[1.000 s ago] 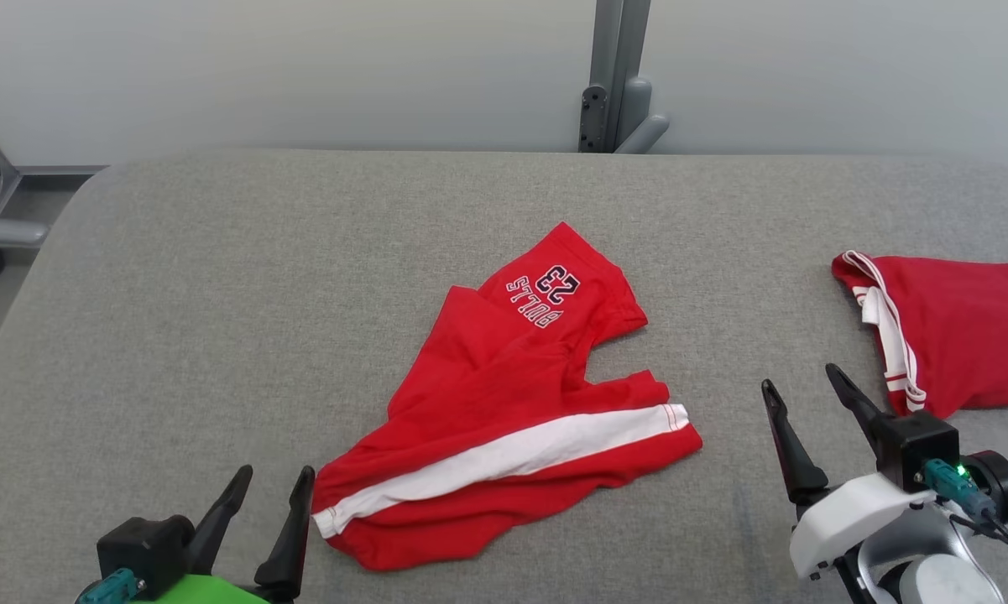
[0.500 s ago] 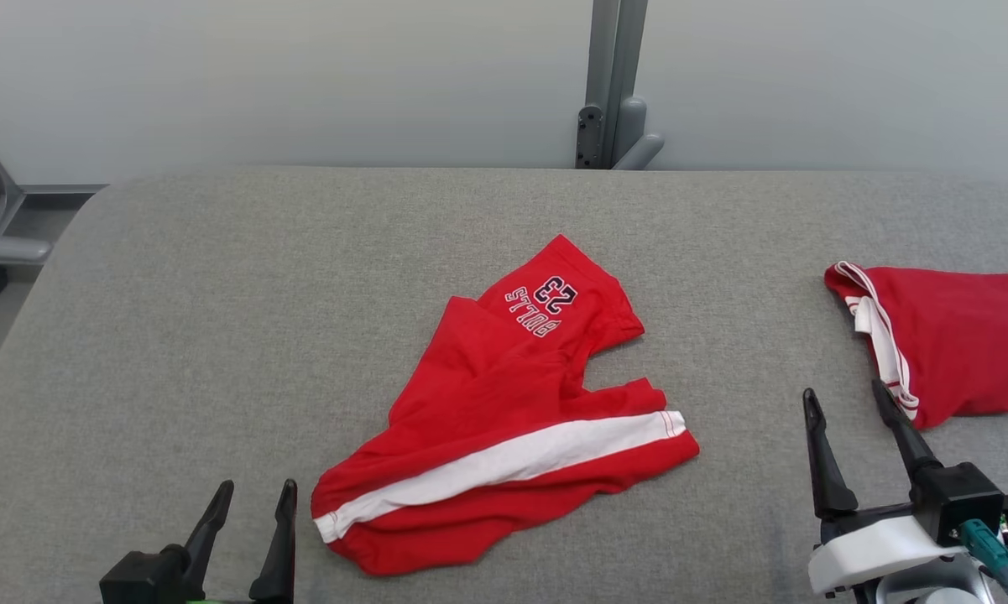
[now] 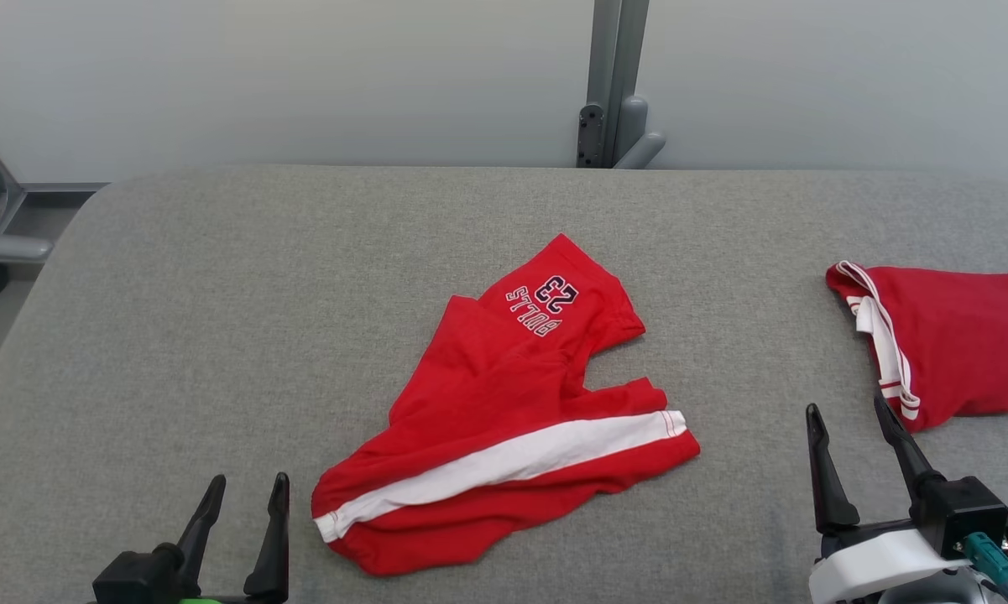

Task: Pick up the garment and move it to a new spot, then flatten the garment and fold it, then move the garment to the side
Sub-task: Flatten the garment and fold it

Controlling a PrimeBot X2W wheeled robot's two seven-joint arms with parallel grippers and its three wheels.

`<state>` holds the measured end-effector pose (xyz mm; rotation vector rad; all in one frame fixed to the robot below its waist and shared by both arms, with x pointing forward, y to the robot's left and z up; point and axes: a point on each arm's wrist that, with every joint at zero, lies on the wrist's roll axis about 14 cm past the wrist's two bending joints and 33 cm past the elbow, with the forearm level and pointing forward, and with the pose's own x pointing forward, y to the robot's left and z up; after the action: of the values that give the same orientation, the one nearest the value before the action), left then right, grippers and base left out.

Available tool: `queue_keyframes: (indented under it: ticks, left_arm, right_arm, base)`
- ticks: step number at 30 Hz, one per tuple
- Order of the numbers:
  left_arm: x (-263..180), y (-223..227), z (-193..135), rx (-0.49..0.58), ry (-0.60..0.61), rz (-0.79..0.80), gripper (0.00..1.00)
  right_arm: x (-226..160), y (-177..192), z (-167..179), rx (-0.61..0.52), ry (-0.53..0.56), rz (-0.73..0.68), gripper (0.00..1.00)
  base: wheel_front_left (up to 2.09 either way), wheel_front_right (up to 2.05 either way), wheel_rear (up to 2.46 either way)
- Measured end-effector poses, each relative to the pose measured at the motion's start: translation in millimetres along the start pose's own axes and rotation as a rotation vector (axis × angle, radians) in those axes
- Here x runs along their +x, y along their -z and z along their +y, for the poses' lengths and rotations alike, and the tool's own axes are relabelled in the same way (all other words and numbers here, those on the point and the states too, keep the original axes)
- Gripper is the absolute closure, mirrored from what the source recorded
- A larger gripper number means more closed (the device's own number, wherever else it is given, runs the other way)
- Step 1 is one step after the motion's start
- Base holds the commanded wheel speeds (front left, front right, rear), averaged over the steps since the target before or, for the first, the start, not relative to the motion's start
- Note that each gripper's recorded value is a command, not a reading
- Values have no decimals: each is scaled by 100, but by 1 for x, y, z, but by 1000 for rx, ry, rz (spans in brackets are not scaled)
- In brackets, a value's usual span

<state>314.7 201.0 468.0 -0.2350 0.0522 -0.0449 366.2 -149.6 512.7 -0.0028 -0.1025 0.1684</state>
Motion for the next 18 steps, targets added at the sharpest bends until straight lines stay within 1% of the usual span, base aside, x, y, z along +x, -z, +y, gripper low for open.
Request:
queue_keyframes:
  ticks: [6, 8, 12, 14, 18]
  left_arm:
    - [-2, 6, -2, 3, 16, 18, 0]
    - [-4, 17, -4, -30, 19, 67, 0]
    - [-11, 47, -17, -133, 43, 232, 0]
    - [-15, 61, -21, -155, 56, 310, 0]
    - [-12, 70, -24, -209, 61, 364, 0]
  right_arm:
    - [8, -8, 8, 1, -27, -29, 0]
    - [11, -11, 12, 3, -38, -39, 0]
    - [15, -15, 17, 4, -54, -51, 0]
    - [18, -14, 20, 5, -63, -50, 0]
    - [25, -14, 24, 4, -76, -54, 0]
  base:
    - [0, 0, 0]
    - [0, 0, 0]
    - [0, 0, 0]
    - [0, 0, 0]
    - [0, 0, 0]
